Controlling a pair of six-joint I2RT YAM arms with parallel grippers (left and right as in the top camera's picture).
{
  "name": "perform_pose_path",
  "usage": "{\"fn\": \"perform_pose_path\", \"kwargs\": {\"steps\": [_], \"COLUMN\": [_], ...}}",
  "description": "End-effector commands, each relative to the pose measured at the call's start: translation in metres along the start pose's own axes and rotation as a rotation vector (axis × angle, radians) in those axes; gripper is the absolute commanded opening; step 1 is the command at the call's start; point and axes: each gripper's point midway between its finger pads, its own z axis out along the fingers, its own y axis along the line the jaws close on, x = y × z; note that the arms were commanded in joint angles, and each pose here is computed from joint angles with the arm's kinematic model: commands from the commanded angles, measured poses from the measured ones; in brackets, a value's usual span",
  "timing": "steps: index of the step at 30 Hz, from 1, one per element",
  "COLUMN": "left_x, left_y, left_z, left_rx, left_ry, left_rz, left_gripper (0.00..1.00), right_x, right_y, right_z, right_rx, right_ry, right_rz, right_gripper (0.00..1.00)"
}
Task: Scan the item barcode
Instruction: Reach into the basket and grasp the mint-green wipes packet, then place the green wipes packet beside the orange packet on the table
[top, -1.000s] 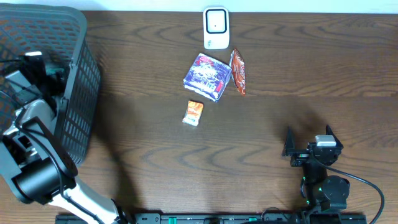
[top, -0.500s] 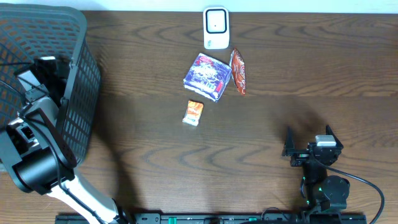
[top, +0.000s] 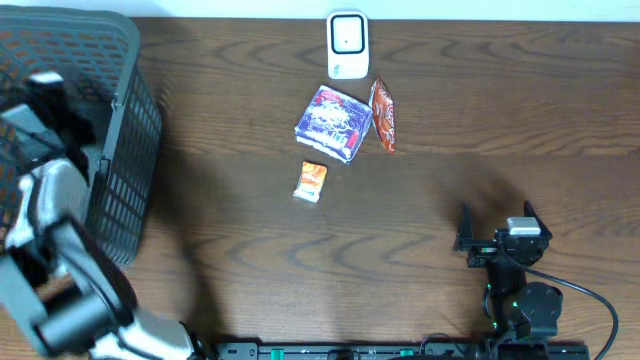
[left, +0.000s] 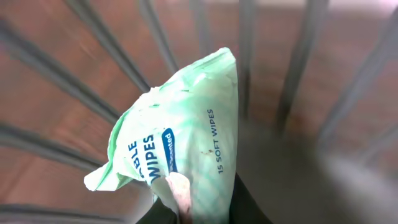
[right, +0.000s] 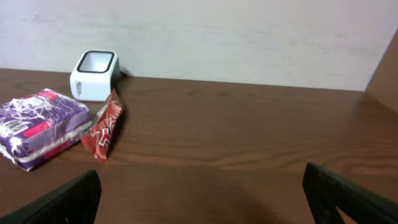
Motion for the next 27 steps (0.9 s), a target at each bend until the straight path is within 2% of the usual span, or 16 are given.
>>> {"fn": "perform_pose_path", "kwargs": {"steps": [1,4,8,16,22,27], "left_x": [-0.09,-0.112,-0.126,-0.154,-0.139,-0.101], "left_y": [0.024,0.025,0.01,-0.094,-0.179,-0.236], "left_z": [-0.091,-0.143,-0.201,-0.296,-0.333,-0.326], "left_rx": [-0.044,-0.014,0.075,0.5,0.744,0.858], "left_ry": [-0.256,-0.325,-0.379,-0.488,-0.425,-0.241], "left_rz": [-0.236,-0.358,-0.451,-0.33,-0.231,-0.155], "left_gripper": [0.07,0.07,0.07,0.07,0.07,0.07], "right_x": [0.001,0.001,0.001,0.001,0.001,0.001], "right_y": [-0.003,-0.003,-0.003,-0.003,-0.003,-0.003], "right_z": [0.0,0.0,0.0,0.0,0.0,0.0], "right_rx": [0.015,0.015,0.015,0.015,0.015,0.015], "right_ry": [0.001,0.001,0.001,0.001,0.001,0.001], "right_rz": [-0.012,-0.012,-0.012,-0.012,-0.012,-0.012], "right_gripper": [0.99,0.99,0.99,0.99,0.99,0.99]}}
